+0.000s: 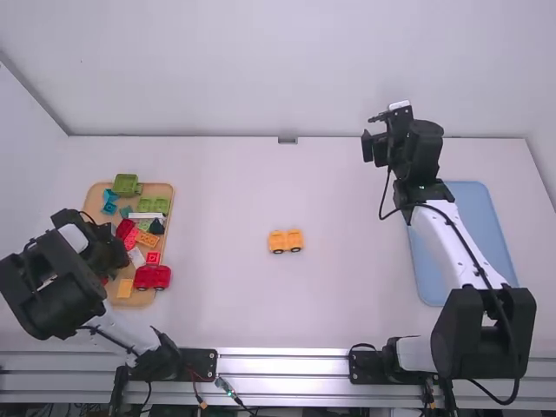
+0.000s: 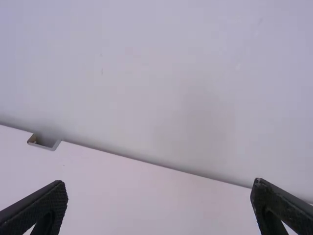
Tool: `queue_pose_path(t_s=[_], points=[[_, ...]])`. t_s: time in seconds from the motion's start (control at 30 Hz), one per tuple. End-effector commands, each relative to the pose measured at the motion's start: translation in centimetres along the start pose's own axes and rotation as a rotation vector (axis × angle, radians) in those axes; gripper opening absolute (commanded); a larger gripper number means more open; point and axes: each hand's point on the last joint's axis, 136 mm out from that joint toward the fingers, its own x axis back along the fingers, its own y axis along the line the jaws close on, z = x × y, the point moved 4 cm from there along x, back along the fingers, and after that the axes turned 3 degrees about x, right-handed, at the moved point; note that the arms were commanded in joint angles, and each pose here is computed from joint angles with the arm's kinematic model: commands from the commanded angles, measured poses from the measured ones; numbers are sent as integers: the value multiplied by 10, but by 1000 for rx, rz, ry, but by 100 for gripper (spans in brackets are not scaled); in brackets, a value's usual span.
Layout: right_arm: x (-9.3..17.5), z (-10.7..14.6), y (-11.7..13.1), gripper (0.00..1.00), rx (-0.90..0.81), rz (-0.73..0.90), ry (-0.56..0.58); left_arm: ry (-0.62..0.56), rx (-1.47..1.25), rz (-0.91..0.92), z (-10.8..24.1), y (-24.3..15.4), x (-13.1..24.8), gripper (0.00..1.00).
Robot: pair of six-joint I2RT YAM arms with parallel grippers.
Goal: Assemble lego blocks to make yellow taxi
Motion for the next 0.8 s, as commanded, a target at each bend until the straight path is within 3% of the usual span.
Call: queue_pose_path(t_s=[0.0,0.3,0.4,0.63,0.7,0.77], points=[[-1,-11,-5,99,-6,9,-23,27,-20,19,7,-5,-6,38],[-1,-9,-4,99,-6,5,-11,20,-21,16,6,-4,-6,36],[-1,-9,-4,99,-6,5,-11,17,-21,18,5,-4,-6,23],[-1,-9,-4,99,-6,5,-12,17,-9,14,5,-4,-6,21],[-1,-9,-4,99,-6,4,-11,8,-3,12,3,-4,-5,9],[-1,-9,-3,99,-6,0,-13,3,3,14,2,-3,-5,6]])
